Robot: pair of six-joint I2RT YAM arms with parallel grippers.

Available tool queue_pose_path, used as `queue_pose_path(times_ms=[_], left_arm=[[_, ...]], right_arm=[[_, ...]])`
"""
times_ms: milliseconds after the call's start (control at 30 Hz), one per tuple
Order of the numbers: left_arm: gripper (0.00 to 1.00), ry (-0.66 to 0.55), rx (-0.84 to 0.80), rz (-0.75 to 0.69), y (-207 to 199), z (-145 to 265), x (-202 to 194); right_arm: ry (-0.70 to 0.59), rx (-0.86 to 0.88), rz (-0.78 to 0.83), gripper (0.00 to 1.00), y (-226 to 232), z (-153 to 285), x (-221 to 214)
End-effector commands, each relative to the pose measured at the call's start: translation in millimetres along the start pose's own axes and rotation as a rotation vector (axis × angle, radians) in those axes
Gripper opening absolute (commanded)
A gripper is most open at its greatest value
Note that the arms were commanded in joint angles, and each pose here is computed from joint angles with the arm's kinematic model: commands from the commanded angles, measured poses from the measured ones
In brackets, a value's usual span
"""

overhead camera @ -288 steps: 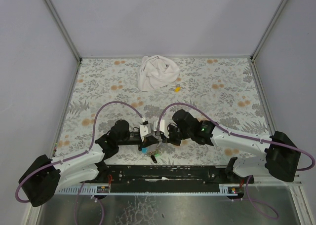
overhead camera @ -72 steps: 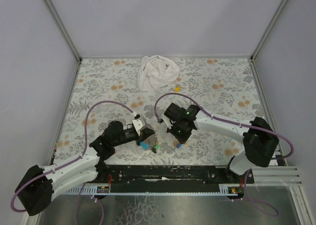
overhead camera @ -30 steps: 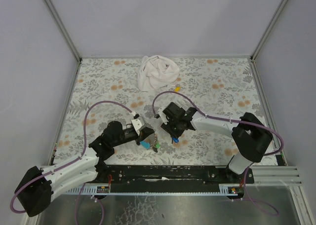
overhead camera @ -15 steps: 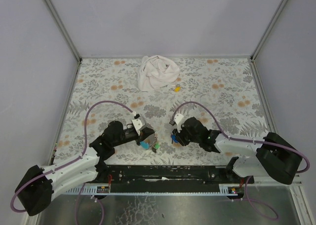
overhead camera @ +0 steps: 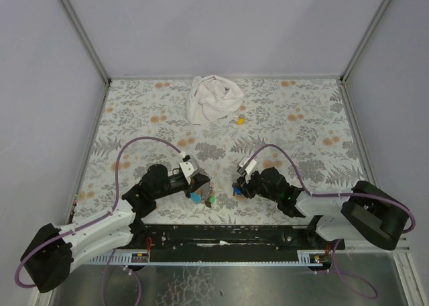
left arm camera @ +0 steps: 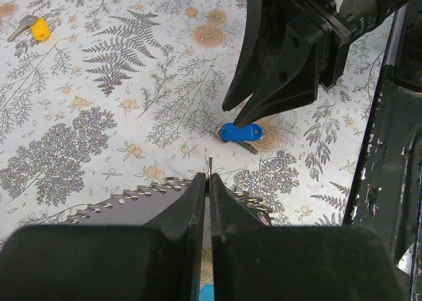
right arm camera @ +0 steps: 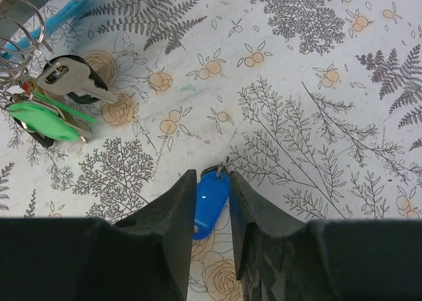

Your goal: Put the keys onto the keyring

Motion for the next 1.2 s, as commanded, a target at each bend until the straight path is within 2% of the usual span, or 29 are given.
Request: queue_pose_path(times_ms=[0, 567, 1167], left_arm=[[0.00, -0.074, -0.005, -0.021, -0.7, -1.2, 18.8], [0.00, -0.074, -0.005, -0.021, -0.8, -1.2, 19.2], [0.00, -0.076, -0.011, -0.021, -2.0, -0.9, 20.5]], right_arm=[[-0.103, -0.053, 0.012, 0.33, -10.5, -5.2, 20.3], [-0.062, -0.081, -0.036, 0.32, -12.6, -18.3, 4.6], [-0.037, -0.070, -0.033, 0.25, -11.0, -26.2, -2.1]])
Point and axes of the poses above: each gripper's point midway between its finger pads, its own z axis back along the fingers, its own y axis along the line the jaws close on, x = y × z, the point moved 2 cm from there along z, back along the fingers, and after that the axes turned 9 degrees about z, right-handed, at the moved point
